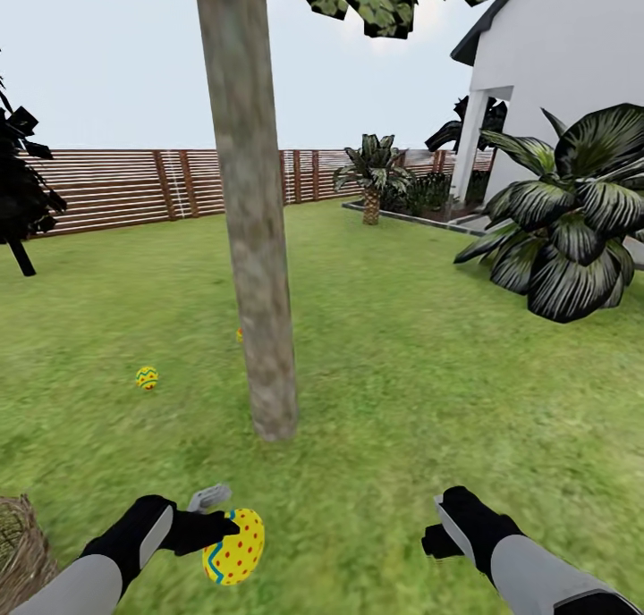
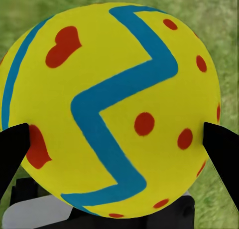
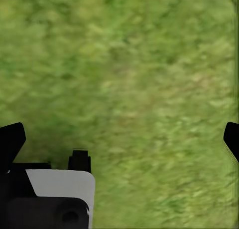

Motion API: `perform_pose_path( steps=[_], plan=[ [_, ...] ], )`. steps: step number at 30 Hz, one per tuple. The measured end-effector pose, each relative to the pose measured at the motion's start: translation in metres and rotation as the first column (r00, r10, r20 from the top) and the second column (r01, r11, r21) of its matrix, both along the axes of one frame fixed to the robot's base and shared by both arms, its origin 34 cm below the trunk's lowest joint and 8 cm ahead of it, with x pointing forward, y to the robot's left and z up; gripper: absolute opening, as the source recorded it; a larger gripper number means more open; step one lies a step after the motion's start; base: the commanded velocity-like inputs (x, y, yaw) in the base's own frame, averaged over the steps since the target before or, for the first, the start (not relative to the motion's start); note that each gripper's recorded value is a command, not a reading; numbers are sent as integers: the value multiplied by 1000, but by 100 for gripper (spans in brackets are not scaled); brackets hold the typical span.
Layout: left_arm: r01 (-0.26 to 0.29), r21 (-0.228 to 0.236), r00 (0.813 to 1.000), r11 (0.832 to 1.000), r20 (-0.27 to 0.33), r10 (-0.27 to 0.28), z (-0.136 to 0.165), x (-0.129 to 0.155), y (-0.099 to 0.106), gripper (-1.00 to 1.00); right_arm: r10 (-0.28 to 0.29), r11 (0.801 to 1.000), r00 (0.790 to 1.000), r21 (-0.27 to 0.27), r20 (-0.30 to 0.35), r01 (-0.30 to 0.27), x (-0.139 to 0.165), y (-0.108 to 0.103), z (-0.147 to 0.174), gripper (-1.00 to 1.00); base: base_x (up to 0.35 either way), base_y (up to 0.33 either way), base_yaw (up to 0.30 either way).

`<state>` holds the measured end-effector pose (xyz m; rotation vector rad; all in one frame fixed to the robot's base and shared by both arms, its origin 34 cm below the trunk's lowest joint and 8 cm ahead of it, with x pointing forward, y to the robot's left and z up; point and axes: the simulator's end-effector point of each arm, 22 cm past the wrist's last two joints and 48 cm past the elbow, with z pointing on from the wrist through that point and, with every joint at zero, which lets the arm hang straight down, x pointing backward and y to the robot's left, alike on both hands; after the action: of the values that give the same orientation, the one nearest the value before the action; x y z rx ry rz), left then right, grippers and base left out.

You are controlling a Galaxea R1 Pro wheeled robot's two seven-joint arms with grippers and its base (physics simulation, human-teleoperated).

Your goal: Take the three Easter eggs out of the wicker basket on the lawn in the garden, then place them on the lawn next to a single tree (choose any tree) so that all three eggs are next to the same tree and none are left in the basket.

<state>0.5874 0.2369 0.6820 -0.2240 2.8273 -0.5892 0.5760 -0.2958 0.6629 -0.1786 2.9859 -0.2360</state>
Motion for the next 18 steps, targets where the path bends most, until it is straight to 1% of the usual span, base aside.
perform_pose_path(
  steps=[7,9,18],
  plan=[
    [-2,-2,1000,1000,1,2,0,0,0,-100,0,1000,1000,0,0,0,0,0,0,100,327,1,0],
    [-3,-2,1000,1000,1,3,0,0,1,-100,0,1000,1000,0,0,0,0,0,0,100,307,91,0],
    [-5,-9,1000,1000,2,5,1,1,0,-100,0,1000,1000,0,0,0,0,0,0,100,224,227,0]
  ],
)
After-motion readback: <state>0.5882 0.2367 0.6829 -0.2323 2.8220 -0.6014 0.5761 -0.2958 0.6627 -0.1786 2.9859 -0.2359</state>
